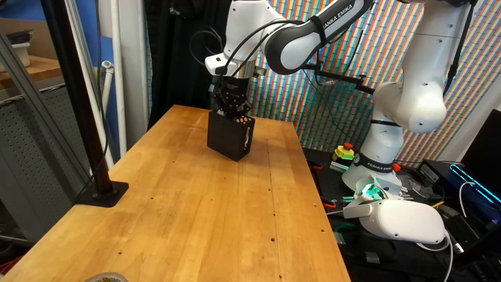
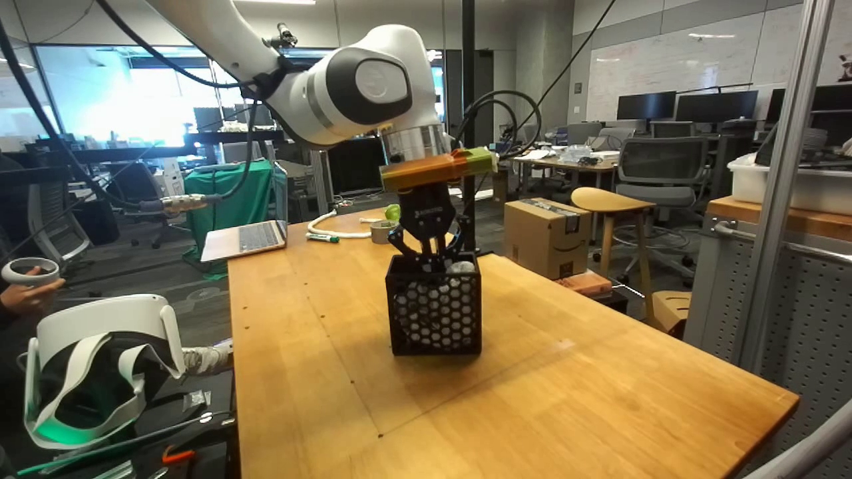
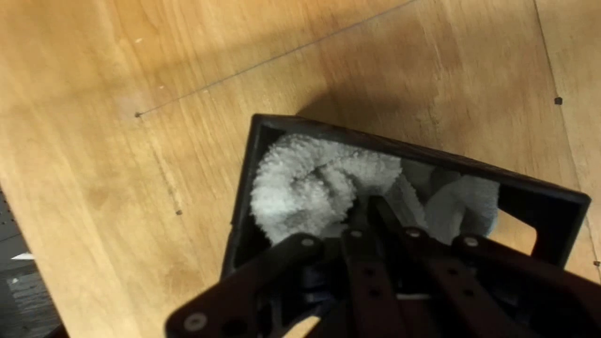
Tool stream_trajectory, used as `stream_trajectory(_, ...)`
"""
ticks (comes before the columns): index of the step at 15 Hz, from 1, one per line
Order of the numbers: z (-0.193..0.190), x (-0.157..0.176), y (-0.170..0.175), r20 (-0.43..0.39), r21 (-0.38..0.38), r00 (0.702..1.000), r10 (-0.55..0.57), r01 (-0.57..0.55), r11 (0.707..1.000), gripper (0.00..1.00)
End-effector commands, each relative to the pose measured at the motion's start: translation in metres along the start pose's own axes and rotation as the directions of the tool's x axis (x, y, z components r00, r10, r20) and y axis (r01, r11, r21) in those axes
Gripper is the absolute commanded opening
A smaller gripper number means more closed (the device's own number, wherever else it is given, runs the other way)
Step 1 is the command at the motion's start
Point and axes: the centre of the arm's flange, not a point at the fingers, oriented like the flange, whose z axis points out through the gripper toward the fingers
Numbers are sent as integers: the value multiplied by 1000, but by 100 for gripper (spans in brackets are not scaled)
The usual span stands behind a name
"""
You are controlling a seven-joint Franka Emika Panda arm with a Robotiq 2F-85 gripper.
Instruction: Place the towel inside the black basket
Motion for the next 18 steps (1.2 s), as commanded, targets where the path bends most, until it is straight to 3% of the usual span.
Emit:
stream_trajectory(1,-29,-7,-4,24,-87,1000,15,-13,996,12)
stream_trajectory(13,-42,-17,20,25,-242,1000,9,-2,970,12)
stream_trajectory(18,-33,-14,21,29,-245,1000,0,7,970,11)
